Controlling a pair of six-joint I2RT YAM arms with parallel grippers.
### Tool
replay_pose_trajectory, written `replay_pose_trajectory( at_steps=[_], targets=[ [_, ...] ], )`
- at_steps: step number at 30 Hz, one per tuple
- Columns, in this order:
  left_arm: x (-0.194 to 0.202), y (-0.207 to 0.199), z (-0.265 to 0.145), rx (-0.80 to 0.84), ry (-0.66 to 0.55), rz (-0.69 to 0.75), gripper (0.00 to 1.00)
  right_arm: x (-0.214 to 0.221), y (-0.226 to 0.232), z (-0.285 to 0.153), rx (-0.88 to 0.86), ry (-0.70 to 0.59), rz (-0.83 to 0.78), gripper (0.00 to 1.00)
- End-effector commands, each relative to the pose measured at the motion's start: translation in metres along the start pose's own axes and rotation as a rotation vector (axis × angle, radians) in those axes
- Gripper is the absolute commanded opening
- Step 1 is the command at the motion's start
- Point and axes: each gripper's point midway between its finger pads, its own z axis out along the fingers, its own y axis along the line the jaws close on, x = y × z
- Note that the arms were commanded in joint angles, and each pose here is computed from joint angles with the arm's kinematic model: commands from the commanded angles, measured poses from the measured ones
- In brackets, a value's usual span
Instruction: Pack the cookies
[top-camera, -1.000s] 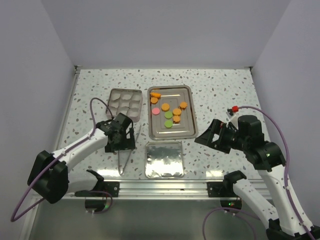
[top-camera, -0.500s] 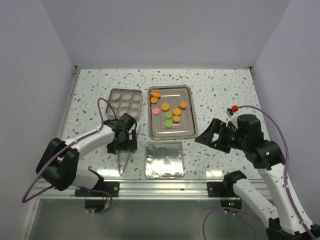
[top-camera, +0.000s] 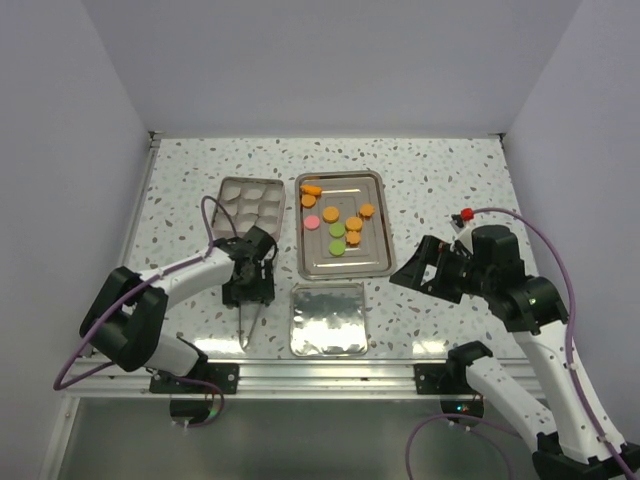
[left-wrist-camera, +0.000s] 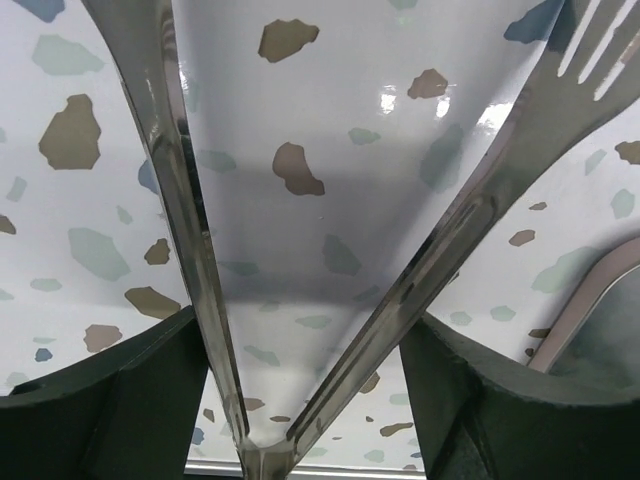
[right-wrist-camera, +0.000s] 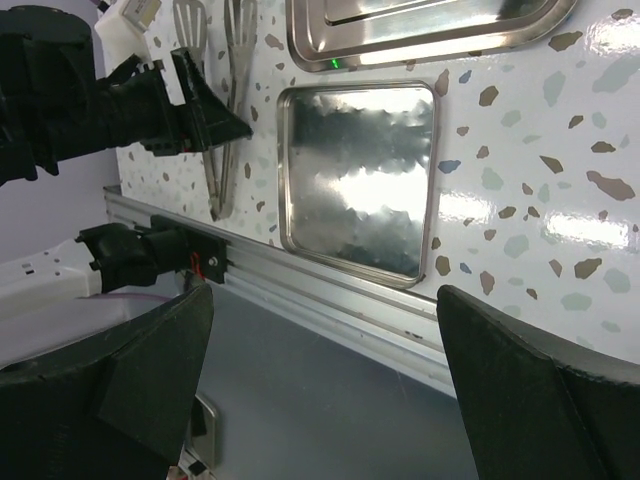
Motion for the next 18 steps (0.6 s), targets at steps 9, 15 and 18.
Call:
replay_pose_trajectory(
  at_steps=[9,15,18],
  targets=[
    [-0.033,-0.009,-0.069,0.047,-0.098,0.016,0.73,-0.018,0.013,-0.007,-0.027,-0.052,-0.057,0.97],
    [-0.049,-0.014,-0.113,0.081,-0.136,0.053,0.71,-0.040,0.036,-0.002,-0.077,-0.071,-0.069,0.97],
    [-0.058,-0.019,-0.138,0.118,-0.170,0.071,0.70,-0.050,0.044,-0.002,-0.091,-0.080,-0.072,0.97]
  ],
)
